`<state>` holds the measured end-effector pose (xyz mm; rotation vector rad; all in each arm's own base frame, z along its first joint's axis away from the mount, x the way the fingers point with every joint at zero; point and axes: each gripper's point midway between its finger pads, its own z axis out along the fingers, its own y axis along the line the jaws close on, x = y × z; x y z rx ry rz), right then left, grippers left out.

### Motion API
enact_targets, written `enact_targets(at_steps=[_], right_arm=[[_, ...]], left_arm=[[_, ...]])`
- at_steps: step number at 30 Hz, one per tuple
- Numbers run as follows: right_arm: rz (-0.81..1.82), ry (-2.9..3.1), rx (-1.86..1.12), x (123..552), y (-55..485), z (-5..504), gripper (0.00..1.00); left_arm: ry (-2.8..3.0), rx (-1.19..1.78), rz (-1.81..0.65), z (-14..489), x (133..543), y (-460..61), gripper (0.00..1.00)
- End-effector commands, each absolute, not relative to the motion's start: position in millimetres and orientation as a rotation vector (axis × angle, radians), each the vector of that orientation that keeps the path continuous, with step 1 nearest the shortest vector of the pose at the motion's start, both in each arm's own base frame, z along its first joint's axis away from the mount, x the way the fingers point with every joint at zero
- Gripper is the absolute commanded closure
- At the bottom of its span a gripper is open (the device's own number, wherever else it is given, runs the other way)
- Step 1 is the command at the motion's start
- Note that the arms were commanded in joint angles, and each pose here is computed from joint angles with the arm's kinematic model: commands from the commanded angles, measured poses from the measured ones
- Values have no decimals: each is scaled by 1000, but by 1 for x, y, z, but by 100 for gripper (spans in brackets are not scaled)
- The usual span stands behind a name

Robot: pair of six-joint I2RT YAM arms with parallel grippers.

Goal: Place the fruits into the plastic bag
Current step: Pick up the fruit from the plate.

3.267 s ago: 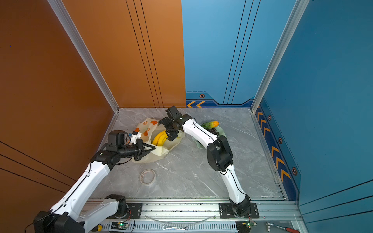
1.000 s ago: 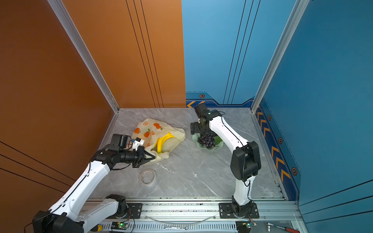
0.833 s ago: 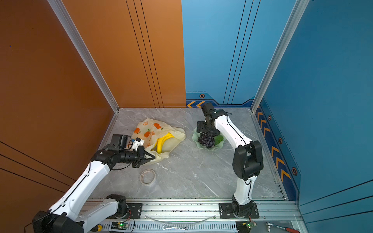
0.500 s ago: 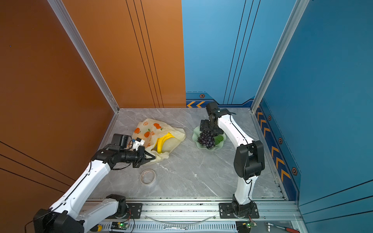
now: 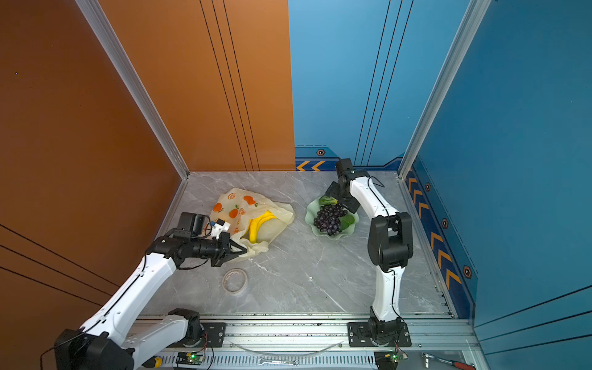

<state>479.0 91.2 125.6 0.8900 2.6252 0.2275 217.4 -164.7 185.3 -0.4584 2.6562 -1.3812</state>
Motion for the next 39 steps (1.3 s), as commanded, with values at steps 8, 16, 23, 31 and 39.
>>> enact_targets(at_steps=[8, 16, 23, 31, 39], right_arm=[[299, 2492, 1075, 523, 97, 120, 2], [282, 2477, 1112, 529, 92, 105, 5], [266, 2461, 1126, 533, 83, 101, 11], [273, 2458, 1131, 538, 77, 95, 22], [296, 2457, 1127, 542, 80, 92, 37]], left_arm=[[2650, -434, -1387, 192, 220, -165, 100], [2647, -442, -1387, 192, 223, -164, 100], [2642, -452, -1385, 193, 222, -162, 100], [2639, -459, -1378, 193, 221, -160, 100], [2639, -464, -1373, 191, 221, -160, 100]])
